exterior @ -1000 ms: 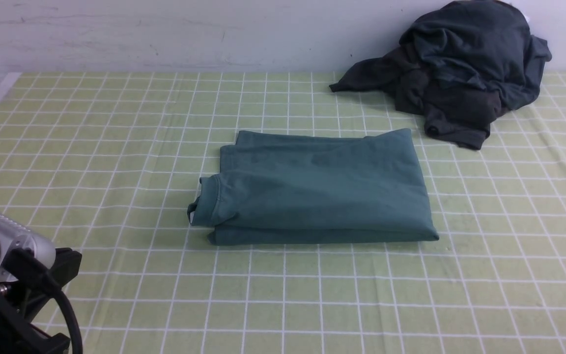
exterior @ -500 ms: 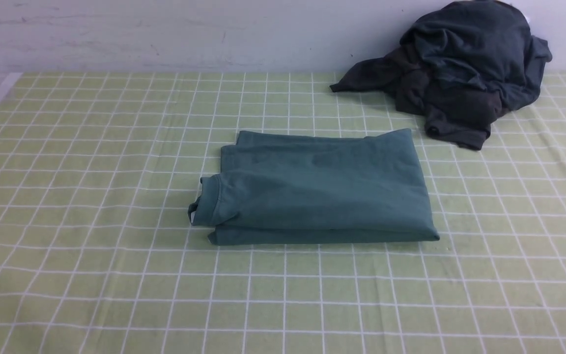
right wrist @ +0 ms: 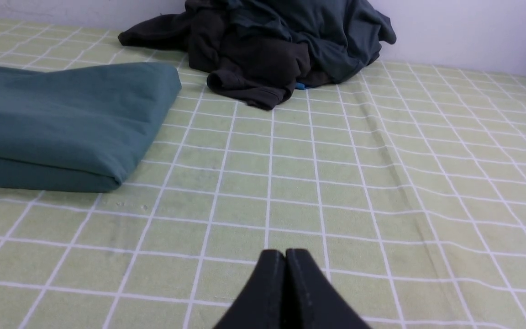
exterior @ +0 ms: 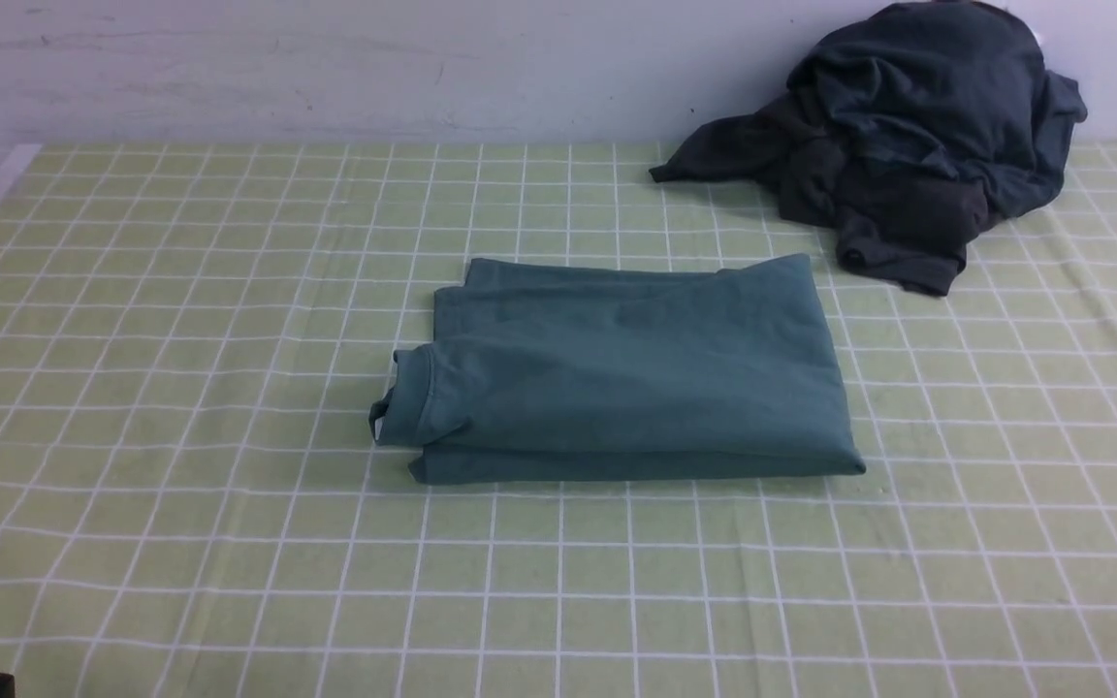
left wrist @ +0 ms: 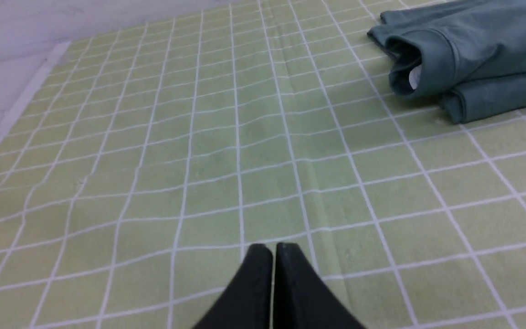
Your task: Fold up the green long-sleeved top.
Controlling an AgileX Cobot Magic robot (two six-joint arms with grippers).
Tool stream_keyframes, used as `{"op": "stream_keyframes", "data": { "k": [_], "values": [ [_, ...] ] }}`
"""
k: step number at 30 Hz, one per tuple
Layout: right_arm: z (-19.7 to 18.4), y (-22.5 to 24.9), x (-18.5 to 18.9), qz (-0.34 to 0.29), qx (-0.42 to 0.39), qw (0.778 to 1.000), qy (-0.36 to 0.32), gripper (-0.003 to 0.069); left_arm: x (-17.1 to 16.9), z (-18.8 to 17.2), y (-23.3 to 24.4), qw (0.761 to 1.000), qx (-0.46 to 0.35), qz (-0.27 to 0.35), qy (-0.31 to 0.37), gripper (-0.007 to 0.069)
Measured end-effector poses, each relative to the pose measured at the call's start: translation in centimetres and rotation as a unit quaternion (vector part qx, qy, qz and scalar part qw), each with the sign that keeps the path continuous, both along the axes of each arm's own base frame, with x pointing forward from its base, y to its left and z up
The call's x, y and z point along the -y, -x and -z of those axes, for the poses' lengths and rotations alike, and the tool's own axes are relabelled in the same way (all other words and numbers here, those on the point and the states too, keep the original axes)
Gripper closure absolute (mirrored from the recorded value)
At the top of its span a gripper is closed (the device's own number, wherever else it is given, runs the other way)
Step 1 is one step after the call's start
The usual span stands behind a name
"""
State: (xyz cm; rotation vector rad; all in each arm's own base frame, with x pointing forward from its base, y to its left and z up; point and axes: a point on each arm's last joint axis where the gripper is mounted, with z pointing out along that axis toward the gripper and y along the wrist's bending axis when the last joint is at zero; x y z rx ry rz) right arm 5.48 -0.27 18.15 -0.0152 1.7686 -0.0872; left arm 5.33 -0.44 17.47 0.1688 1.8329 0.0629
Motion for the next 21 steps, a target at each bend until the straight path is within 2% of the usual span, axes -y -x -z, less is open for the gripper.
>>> {"op": "stream_keyframes", "data": {
  "k": [3,21],
  "values": [
    [0.00,0.00,0.00,0.000,0.000,1.000,0.000,0.0671,-0.10,0.01,0.00,1.000,-0.002,-0.013,0.028,0.0628],
    [-0.03,0.00,0.00,0.000,0.000,1.000,0.000,0.0671,-0.28,0.09,0.02,0.999,-0.006,-0.026,0.034,0.0628]
  ]
}}
